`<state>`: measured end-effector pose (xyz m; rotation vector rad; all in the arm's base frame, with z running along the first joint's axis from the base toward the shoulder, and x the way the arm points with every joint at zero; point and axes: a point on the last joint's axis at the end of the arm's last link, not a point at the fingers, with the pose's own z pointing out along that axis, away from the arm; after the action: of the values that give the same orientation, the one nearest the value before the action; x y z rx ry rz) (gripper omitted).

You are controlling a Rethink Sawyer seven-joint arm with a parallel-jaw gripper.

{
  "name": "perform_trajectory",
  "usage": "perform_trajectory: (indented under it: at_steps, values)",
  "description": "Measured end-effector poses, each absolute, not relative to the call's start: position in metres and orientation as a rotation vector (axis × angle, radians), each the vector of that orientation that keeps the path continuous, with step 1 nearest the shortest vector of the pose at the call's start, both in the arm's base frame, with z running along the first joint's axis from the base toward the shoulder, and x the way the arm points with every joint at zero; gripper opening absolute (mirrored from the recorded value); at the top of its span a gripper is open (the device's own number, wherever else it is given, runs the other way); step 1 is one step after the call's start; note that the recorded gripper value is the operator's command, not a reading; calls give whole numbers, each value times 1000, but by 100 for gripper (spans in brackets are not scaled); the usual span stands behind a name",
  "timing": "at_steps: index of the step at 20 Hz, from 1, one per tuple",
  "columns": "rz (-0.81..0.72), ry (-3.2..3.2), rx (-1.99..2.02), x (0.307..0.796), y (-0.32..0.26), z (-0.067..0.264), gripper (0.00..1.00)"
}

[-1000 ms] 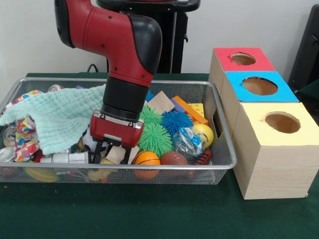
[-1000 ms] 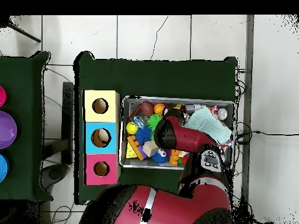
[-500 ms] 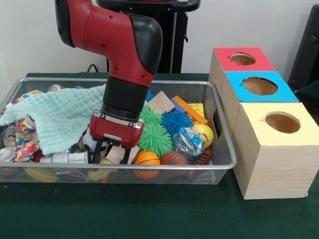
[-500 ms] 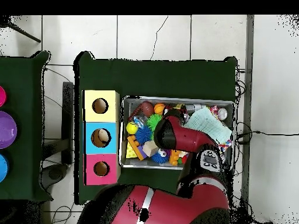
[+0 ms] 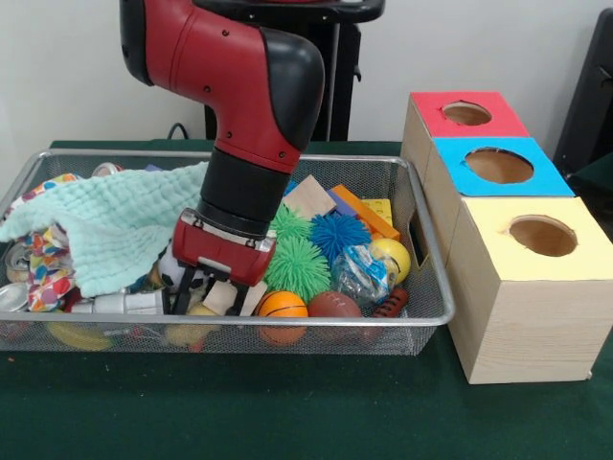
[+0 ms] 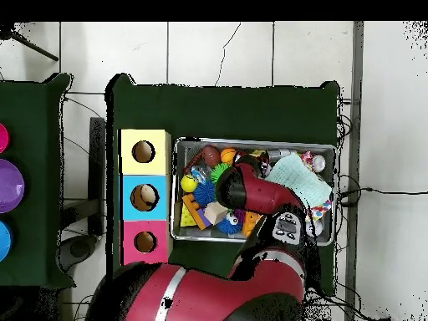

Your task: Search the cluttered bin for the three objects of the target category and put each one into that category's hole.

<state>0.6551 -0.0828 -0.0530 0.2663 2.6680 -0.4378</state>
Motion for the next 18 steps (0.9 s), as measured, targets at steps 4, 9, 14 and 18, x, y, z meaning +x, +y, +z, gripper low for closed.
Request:
perform_trajectory:
  at_steps: [4,9,14,18]
  values:
    - [-482,2694,287,654,-81,-52,100]
    - [-503,2715,303,653,-83,-49,100]
    - [-500,2715,325,654,-91,-49,100]
    - [-464,2702,395,661,-111,-51,100]
